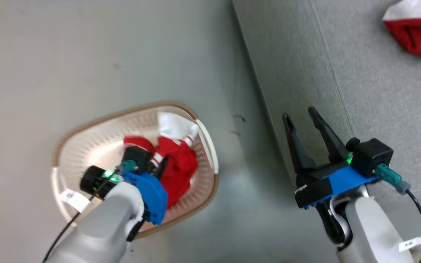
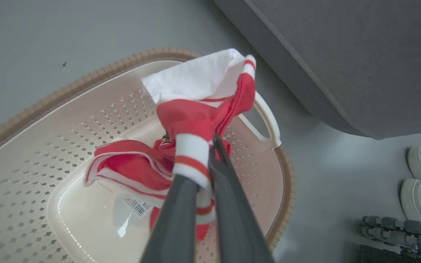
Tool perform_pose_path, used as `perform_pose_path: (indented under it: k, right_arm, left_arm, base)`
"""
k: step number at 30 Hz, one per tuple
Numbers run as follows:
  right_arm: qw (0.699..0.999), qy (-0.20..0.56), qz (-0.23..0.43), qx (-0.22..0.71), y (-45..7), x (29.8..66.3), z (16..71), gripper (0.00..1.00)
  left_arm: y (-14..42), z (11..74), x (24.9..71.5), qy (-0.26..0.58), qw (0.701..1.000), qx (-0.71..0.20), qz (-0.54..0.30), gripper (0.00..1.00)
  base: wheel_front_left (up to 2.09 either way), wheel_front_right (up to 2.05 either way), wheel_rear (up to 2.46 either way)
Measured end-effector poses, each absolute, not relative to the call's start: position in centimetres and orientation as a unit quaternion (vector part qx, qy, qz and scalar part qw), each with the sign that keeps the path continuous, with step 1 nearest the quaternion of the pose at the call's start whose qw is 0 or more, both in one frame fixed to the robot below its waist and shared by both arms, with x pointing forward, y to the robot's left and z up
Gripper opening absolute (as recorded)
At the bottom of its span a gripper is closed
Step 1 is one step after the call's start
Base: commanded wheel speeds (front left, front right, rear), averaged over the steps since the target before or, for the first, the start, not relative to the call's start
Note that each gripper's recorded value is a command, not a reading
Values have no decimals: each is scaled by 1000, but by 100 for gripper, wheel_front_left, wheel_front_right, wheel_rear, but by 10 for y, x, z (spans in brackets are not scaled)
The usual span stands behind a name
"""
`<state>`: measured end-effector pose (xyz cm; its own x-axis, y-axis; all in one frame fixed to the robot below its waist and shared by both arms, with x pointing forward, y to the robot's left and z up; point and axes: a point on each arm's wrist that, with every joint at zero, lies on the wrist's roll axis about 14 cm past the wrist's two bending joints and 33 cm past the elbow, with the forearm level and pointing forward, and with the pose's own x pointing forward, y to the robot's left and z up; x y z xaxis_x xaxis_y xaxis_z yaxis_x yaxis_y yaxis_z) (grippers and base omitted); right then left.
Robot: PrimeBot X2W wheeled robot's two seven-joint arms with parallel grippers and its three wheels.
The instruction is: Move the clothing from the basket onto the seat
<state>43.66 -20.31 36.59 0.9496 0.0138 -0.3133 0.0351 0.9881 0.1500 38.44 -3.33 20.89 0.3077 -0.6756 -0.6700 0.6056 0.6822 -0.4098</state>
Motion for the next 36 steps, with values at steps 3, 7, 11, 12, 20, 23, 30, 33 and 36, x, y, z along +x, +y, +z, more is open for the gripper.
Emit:
perform_pose_path:
  k: [3,7,11,12,20,23,30,33,36]
  right_arm:
    - [985,155,-2,76,-200,431,377,100]
    - [987,143,11,75,-191,424,396,100]
    - [989,121,26,80,-180,416,421,100]
    - [989,121,26,80,-180,416,421,100]
    - [990,94,62,87,-155,402,454,100]
    - [990,86,74,88,-148,398,463,100]
    - [989,73,96,86,-134,391,480,100]
    - [989,69,100,85,-131,389,483,100]
    - [989,68,104,85,-129,386,486,100]
  left_arm:
    - [-35,237,388,403,823,-43,-398,0]
    - [-34,275,393,357,843,-41,-400,0]
    - [-31,322,401,300,866,-34,-399,0]
    - [-31,322,401,300,866,-34,-399,0]
    - [-18,407,416,190,904,-26,-383,0]
    - [-15,429,419,163,912,-27,-376,0]
    - [-16,478,431,127,922,-17,-366,0]
    - [-20,499,438,113,923,-11,-368,0]
    - [-25,518,442,98,924,-8,-370,0]
  base:
    - [0,0,0]
    - [0,0,0]
    - [0,0,0]
    - [0,0,0]
    - [0,0,0]
    - [0,0,0]
    - [0,0,0]
    - [0,0,0]
    - [0,0,0]
